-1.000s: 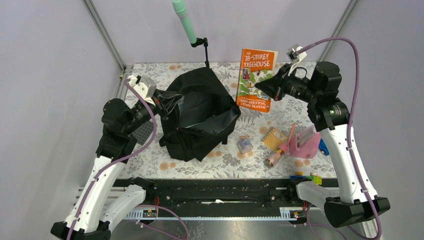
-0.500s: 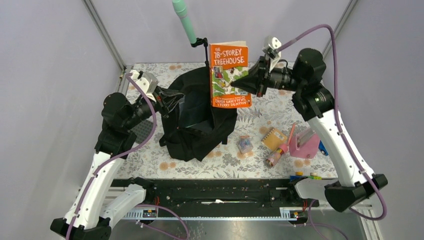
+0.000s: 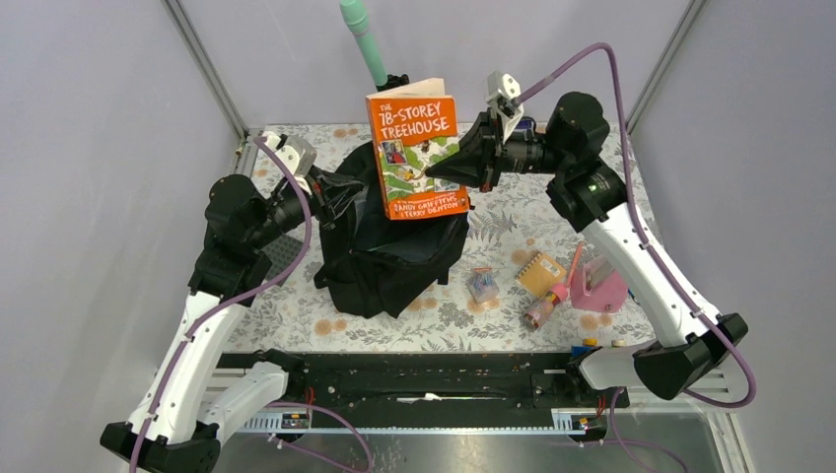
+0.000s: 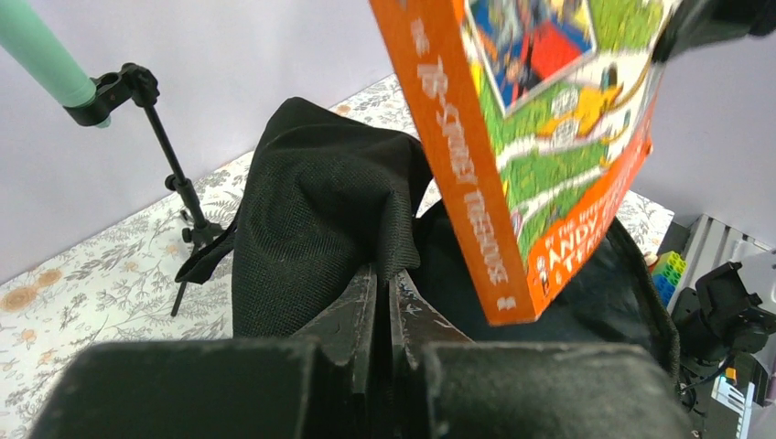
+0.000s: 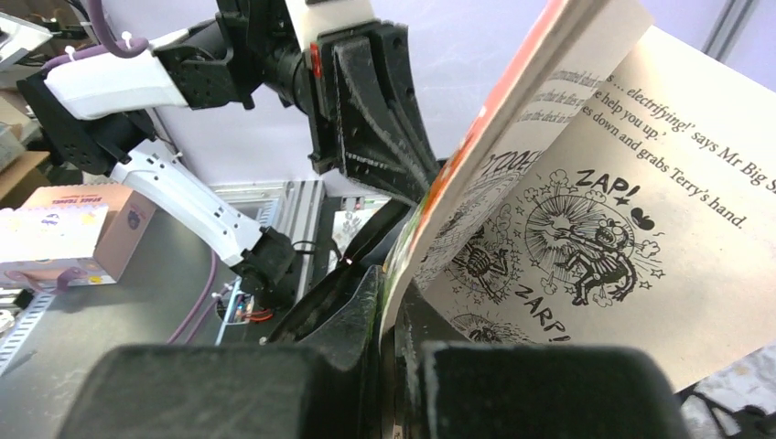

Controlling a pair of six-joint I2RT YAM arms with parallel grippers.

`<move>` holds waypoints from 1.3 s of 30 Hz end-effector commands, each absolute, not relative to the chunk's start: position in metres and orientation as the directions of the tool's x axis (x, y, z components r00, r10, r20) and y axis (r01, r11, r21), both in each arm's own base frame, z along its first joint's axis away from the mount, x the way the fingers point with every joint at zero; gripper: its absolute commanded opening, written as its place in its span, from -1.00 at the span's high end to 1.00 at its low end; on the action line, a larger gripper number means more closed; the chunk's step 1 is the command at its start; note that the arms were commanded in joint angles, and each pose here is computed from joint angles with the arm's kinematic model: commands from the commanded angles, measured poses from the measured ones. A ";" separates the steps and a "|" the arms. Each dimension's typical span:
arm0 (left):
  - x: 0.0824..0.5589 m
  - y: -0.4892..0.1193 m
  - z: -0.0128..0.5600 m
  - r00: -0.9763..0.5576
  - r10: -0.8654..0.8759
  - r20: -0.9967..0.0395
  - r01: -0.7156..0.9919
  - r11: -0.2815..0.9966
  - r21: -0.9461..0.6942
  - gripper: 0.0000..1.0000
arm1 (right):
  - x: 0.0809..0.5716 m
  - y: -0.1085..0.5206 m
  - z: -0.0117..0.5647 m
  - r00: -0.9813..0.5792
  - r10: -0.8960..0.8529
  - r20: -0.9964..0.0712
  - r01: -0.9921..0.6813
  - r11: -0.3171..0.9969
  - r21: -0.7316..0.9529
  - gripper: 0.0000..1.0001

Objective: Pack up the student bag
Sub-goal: Pick up the book from the center of the board.

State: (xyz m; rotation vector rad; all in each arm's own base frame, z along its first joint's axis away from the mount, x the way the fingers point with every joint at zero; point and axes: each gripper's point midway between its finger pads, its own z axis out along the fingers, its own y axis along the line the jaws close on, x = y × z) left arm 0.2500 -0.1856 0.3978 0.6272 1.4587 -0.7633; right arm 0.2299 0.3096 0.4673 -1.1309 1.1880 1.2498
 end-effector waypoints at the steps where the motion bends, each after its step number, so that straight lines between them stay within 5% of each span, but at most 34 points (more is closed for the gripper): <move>1: 0.262 -0.176 0.401 -0.048 -0.091 -0.995 0.720 0.688 -0.097 1.00 | 0.215 0.310 0.485 0.069 0.155 -0.985 -0.998 -0.002 -0.070 1.00; 8: 0.257 -0.174 0.405 -0.047 -0.109 -0.993 0.716 0.689 -0.109 0.78 | 0.218 0.308 0.449 0.007 0.116 -0.993 -1.000 0.029 -0.004 1.00; 13: 0.248 -0.171 0.413 -0.026 -0.139 -0.990 0.714 0.691 -0.116 0.29 | 0.219 0.307 0.432 -0.029 0.095 -0.995 -0.999 0.042 0.033 1.00; 17: 0.239 -0.169 0.423 0.000 -0.173 -0.985 0.719 0.685 -0.120 -0.29 | 0.219 0.307 0.421 -0.065 0.080 -0.995 -0.997 0.042 0.068 1.00; 21: 0.228 -0.168 0.439 0.023 -0.223 -0.975 0.730 0.670 -0.136 -0.53 | 0.217 0.306 0.407 -0.102 0.071 -0.992 -0.993 0.048 0.105 1.00; 29: 0.197 -0.183 0.477 -0.051 -0.420 -0.906 0.810 0.514 -0.284 -0.61 | 0.216 0.303 0.390 -0.142 0.051 -0.989 -0.987 0.068 0.145 1.00; 39: 0.182 -0.246 0.447 -0.360 -0.382 -0.851 0.812 0.322 -0.488 -0.61 | 0.223 0.302 0.395 -0.114 0.070 -0.991 -0.987 0.107 0.121 1.00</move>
